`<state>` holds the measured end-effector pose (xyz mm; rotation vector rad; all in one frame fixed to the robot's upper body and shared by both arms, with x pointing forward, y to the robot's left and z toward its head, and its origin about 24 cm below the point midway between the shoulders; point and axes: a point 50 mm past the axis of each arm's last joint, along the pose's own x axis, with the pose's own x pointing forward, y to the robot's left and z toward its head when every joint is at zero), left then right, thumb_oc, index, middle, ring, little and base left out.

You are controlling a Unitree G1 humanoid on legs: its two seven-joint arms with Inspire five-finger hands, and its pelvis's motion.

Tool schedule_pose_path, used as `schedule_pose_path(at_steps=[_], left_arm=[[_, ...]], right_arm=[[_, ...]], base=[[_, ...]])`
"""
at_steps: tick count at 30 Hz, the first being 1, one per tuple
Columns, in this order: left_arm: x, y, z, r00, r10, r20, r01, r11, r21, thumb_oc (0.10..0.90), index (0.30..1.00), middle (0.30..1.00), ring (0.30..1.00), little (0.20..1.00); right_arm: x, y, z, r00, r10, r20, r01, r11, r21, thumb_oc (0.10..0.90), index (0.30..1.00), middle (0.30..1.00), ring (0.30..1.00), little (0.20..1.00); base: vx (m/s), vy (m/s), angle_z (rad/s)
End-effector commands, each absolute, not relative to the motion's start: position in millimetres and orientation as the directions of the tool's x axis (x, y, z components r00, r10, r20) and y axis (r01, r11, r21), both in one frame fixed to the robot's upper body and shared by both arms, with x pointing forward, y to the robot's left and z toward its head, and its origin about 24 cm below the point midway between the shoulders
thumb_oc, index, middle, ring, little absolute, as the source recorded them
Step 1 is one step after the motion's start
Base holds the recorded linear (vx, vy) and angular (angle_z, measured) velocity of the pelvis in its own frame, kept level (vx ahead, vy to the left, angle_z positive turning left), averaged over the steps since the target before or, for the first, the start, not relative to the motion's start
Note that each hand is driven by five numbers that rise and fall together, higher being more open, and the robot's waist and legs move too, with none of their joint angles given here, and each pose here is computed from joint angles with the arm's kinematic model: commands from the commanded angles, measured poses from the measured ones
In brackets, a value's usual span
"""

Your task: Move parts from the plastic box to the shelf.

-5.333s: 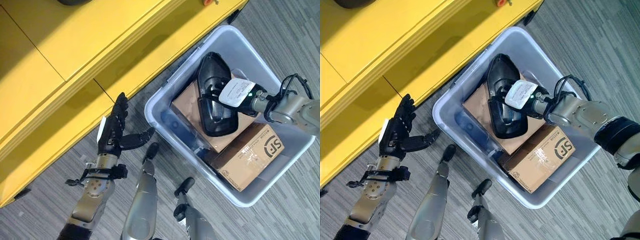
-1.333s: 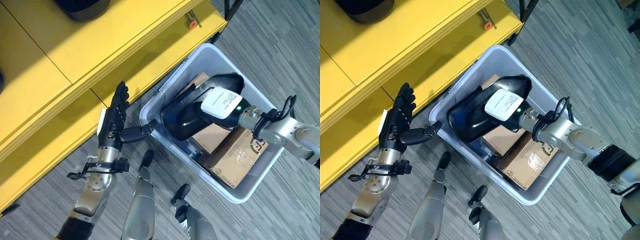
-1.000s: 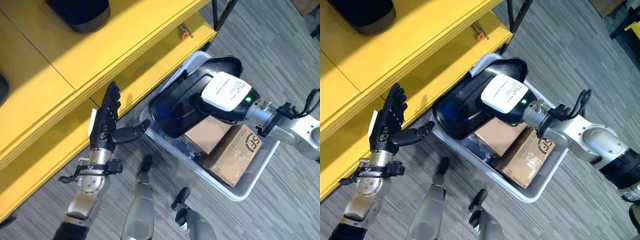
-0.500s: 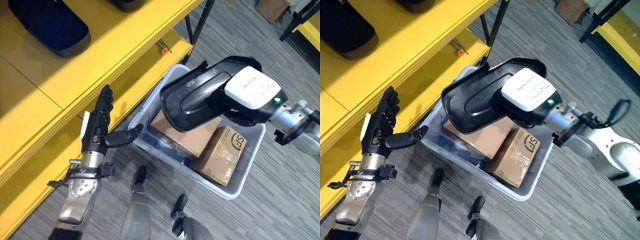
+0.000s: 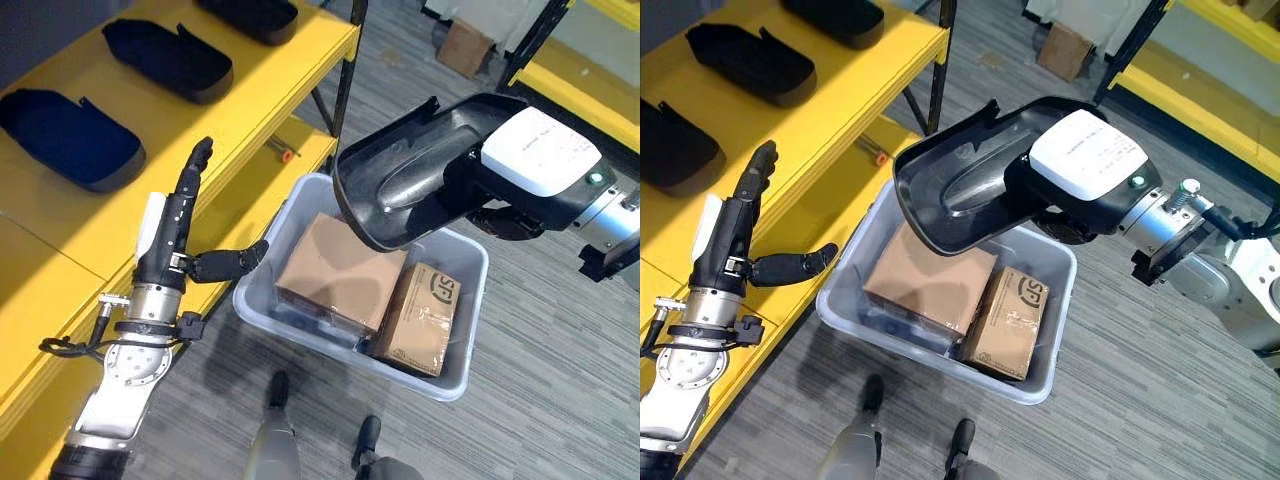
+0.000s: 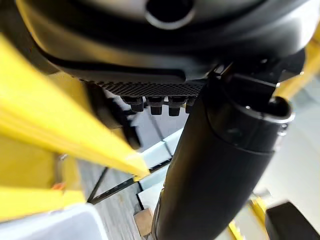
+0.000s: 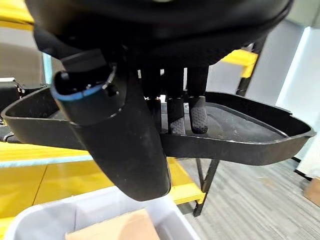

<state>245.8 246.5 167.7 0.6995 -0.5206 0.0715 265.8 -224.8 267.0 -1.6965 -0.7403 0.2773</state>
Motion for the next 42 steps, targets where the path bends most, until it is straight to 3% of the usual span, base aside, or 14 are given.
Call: schedule_pose_path(at_steps=[1, 10, 18, 26, 42], left_arm=[[242, 226, 206, 0.708, -0.366, 0.604, -0.344, 0.568, 0.748, 0.9, 1.0, 1.0, 1.0, 1.0], [242, 201, 237, 0.559, -0.669, 0.49, -0.531, 0.166, 0.831, 0.9, 1.0, 1.0, 1.0, 1.0], [242, 179, 245, 0.446, -0.804, 0.393, -0.635, 0.025, 0.772, 0.9, 1.0, 1.0, 1.0, 1.0], [243, 155, 241, 0.346, -0.89, 0.297, -0.669, -0.012, 0.744, 0.9, 1.0, 1.0, 1.0, 1.0], [248, 154, 224, 0.372, -0.87, 0.324, -0.637, 0.015, 0.771, 0.9, 1.0, 1.0, 1.0, 1.0]], right_arm=[[275, -229, 273, 0.754, 0.571, 0.324, 0.347, 0.071, -0.935, 0.4, 0.3, 0.3, 0.3, 0.3], [281, -223, 274, 0.742, 0.6, 0.298, 0.331, 0.058, -0.942, 0.4, 0.3, 0.3, 0.3, 0.3], [284, -220, 277, 0.729, 0.612, 0.307, 0.341, 0.064, -0.938, 0.4, 0.3, 0.3, 0.3, 0.3], [288, -213, 277, 0.706, 0.628, 0.328, 0.361, 0.079, -0.929, 0.4, 0.3, 0.3, 0.3, 0.3], [292, -206, 281, 0.678, 0.631, 0.377, 0.39, 0.126, -0.912, 0.4, 0.3, 0.3, 0.3, 0.3]], base=[[0.02, -0.011, -0.1], [0.01, -0.007, -0.11], [0.01, 0.002, -0.04], [0.0, 0.0, 0.0], [0.0, 0.0, 0.0]])
